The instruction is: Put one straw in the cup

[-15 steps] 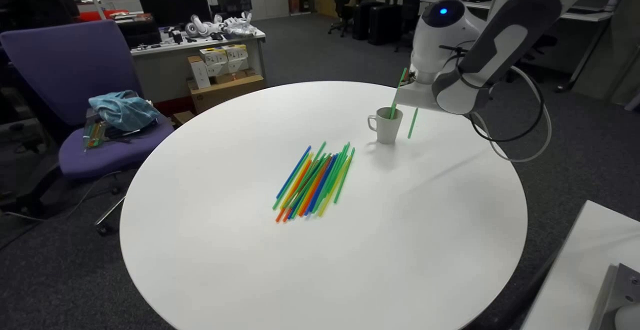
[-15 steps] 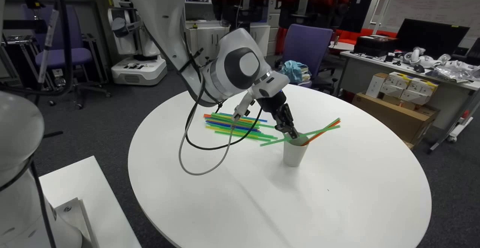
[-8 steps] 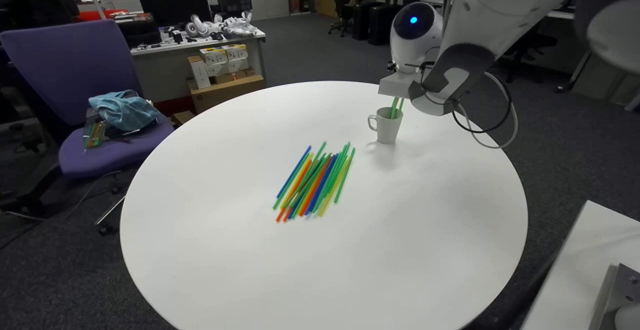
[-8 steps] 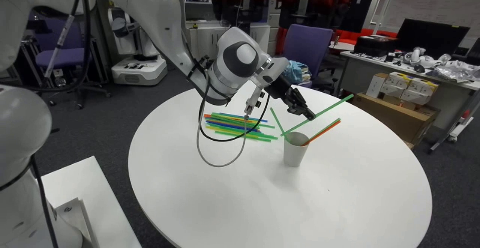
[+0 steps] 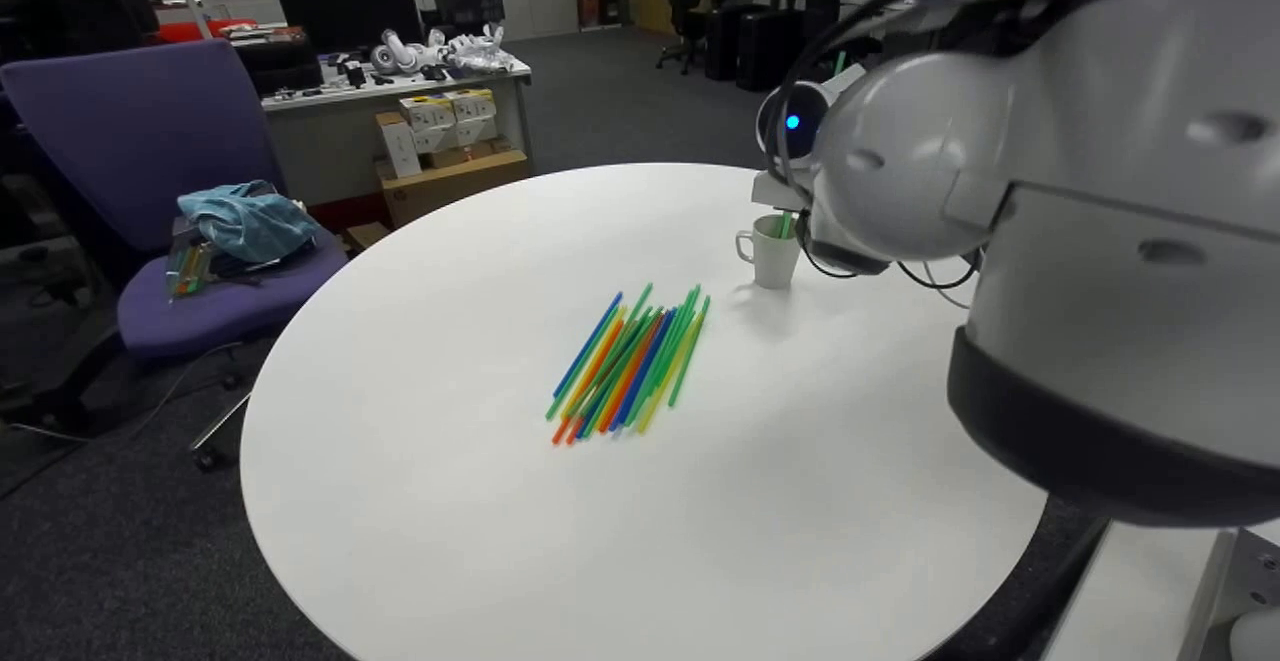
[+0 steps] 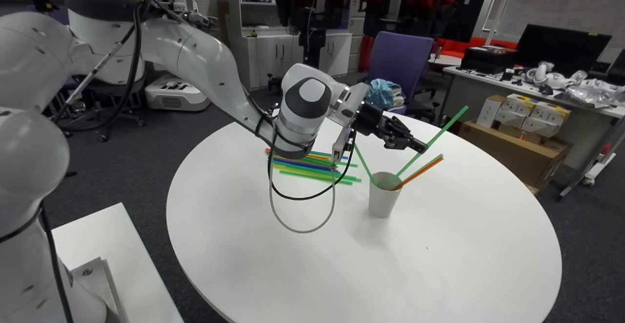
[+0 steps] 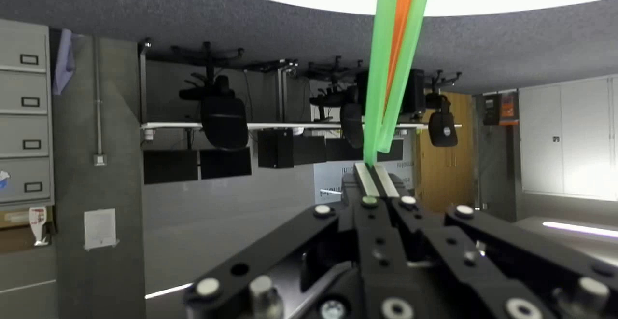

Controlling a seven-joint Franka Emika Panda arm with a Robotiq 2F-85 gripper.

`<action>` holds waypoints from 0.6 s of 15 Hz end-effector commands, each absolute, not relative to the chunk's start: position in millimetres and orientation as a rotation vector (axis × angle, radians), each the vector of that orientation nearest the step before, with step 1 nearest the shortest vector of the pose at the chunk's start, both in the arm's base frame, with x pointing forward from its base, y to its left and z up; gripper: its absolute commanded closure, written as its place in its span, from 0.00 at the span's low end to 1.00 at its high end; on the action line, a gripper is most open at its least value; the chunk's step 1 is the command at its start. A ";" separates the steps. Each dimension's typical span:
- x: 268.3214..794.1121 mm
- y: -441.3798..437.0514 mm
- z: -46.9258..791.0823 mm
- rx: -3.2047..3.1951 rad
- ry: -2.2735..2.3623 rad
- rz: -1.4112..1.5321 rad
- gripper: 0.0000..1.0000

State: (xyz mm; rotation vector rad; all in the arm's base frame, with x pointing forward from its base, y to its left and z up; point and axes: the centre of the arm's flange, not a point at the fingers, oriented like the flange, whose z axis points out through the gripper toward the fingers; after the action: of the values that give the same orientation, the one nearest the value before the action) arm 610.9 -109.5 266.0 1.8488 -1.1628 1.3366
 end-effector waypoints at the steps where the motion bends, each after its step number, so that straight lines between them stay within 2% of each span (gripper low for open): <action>1: 612.5 -108.4 257.0 1.692 -1.048 1.438 1.00; 9: 616.6 -104.4 280.4 1.608 -1.040 1.526 1.00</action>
State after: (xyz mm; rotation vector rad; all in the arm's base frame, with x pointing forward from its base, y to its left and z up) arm 613.6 -110.0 284.1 1.6626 -1.0252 1.4767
